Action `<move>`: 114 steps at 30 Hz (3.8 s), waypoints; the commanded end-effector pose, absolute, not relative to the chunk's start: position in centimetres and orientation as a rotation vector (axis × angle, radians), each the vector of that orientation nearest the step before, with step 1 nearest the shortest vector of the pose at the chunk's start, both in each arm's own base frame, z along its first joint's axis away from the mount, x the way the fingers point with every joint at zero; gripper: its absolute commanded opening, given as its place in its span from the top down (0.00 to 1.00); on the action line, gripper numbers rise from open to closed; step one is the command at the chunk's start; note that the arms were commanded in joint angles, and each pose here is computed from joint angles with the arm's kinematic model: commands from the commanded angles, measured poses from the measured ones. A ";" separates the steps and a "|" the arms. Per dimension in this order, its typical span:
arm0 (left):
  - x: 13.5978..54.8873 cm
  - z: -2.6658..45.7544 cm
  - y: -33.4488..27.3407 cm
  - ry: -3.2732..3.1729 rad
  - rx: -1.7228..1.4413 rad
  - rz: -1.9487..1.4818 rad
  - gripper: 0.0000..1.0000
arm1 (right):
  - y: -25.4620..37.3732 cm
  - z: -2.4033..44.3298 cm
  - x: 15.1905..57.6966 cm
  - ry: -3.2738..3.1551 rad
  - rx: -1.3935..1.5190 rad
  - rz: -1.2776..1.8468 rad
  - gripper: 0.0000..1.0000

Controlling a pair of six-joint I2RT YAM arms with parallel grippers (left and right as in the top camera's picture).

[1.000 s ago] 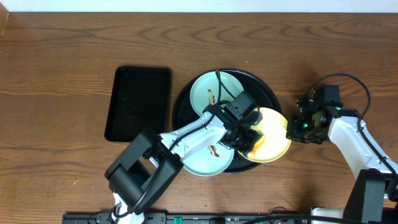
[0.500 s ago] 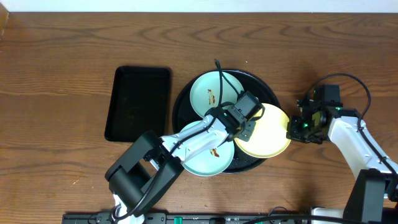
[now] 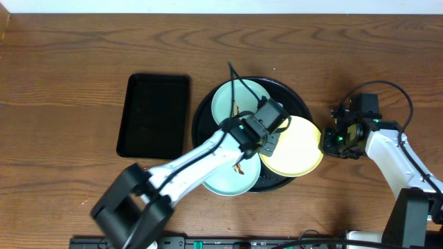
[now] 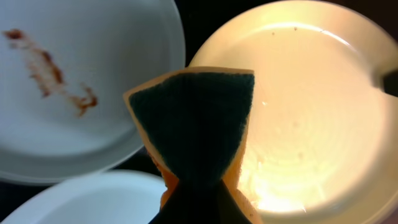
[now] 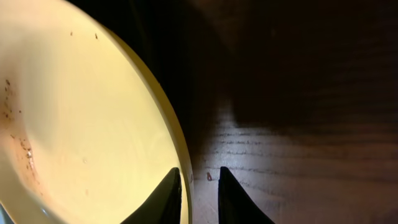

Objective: Clean dirty plates on tray and stack at the side
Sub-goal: 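Pull the left gripper with the sponge back toward the black tray, then lift the yellow plate with the right gripper and move it right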

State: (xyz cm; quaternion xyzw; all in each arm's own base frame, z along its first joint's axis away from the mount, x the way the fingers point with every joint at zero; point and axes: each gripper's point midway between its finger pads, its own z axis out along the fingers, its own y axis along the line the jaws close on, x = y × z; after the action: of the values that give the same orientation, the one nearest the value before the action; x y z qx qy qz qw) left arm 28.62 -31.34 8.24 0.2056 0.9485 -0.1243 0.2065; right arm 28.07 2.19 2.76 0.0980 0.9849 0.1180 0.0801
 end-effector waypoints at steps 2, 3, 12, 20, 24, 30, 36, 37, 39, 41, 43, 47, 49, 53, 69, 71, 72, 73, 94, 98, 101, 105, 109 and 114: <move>29.5 11.1 -29.0 2.622 0.487 -0.328 0.93 | 2.0 3.1 28.7 2.924 0.296 0.348 0.81; 29.7 11.7 -28.3 2.621 0.467 -0.326 0.92 | 2.1 3.2 28.6 2.925 0.296 0.353 0.82; 32.3 14.2 -19.1 2.676 0.173 -0.230 0.93 | 2.5 2.5 27.8 2.943 0.298 0.386 0.89; 33.9 14.2 -12.9 2.709 -0.055 -0.161 0.93 | 2.5 2.5 28.3 2.921 0.297 0.391 0.99; 33.9 14.1 -12.0 2.721 -0.086 -0.146 0.93 | 2.4 3.0 28.8 2.901 0.292 0.383 0.99; 33.9 14.1 -12.0 2.720 -0.086 -0.146 0.92 | 1.5 6.8 30.8 2.788 0.259 0.310 0.99; 33.9 14.0 -12.0 2.721 -0.086 -0.145 0.93 | 0.4 11.2 32.1 2.639 0.210 0.178 0.99; 33.9 14.0 -12.0 2.721 -0.086 -0.145 0.92 | 0.3 11.7 32.3 2.617 0.187 0.150 0.99; 33.9 14.0 -12.0 2.720 -0.086 -0.146 0.93 | 0.1 12.6 32.7 2.579 0.166 0.086 0.99; 33.9 14.0 -12.0 2.721 -0.086 -0.145 0.93 | 0.0 13.3 33.1 2.542 0.150 0.021 0.99; 33.9 14.0 -11.9 2.721 -0.086 -0.145 0.92 | 0.2 13.9 33.6 2.508 0.126 -0.033 0.99; 33.8 14.0 -11.9 2.724 -0.086 -0.144 0.93 | 1.9 14.9 34.6 2.444 0.043 -0.108 0.99; 33.8 14.0 -11.9 2.726 -0.086 -0.143 0.92 | 2.4 15.3 34.8 2.416 0.019 -0.165 0.99; 33.7 14.0 -11.9 2.728 -0.086 -0.142 0.92 | 3.7 16.5 35.4 2.341 -0.116 -0.297 0.99; 33.7 14.0 -11.9 2.728 -0.086 -0.142 0.93 | 8.1 21.3 35.8 2.062 -0.441 -0.669 0.99; 33.7 14.0 -11.9 2.728 -0.086 -0.142 0.93 | 8.3 21.5 35.9 2.056 -0.441 -0.664 0.99; 33.7 14.0 -11.9 2.728 -0.086 -0.142 0.92 | 8.2 21.5 35.9 2.056 -0.441 -0.664 0.99; 33.7 14.0 -11.9 2.728 -0.086 -0.142 0.93 | 8.2 21.3 35.8 2.061 -0.447 -0.668 0.99; 33.7 14.0 -11.9 2.728 -0.086 -0.142 0.93 | 7.2 23.7 35.0 1.967 -0.470 -0.935 0.99; 33.7 14.0 -11.9 2.728 -0.086 -0.142 0.93 | 7.0 23.2 34.9 1.991 -0.369 -0.865 0.99; 33.7 14.0 -11.9 2.728 -0.086 -0.142 0.92 | 6.9 22.1 35.1 2.042 -0.309 -0.753 0.99; 33.7 14.0 -11.9 2.728 -0.086 -0.142 0.93 | 5.7 20.9 35.4 2.103 -0.169 -0.635 0.99; 33.7 14.0 -11.9 2.728 -0.086 -0.142 0.92 | 1.6 20.8 35.8 2.117 0.038 -0.651 0.99; 33.7 14.0 -11.9 2.728 -0.086 -0.142 0.93 | -4.4 19.2 35.5 2.195 0.271 -0.614 0.99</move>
State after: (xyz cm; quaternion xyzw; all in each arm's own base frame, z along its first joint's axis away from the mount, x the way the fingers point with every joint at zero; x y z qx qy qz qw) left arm 33.54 -12.07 13.10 -0.0239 0.9803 -0.0480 0.1904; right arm 35.50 -1.99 19.17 0.0292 0.8680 -0.2856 0.4053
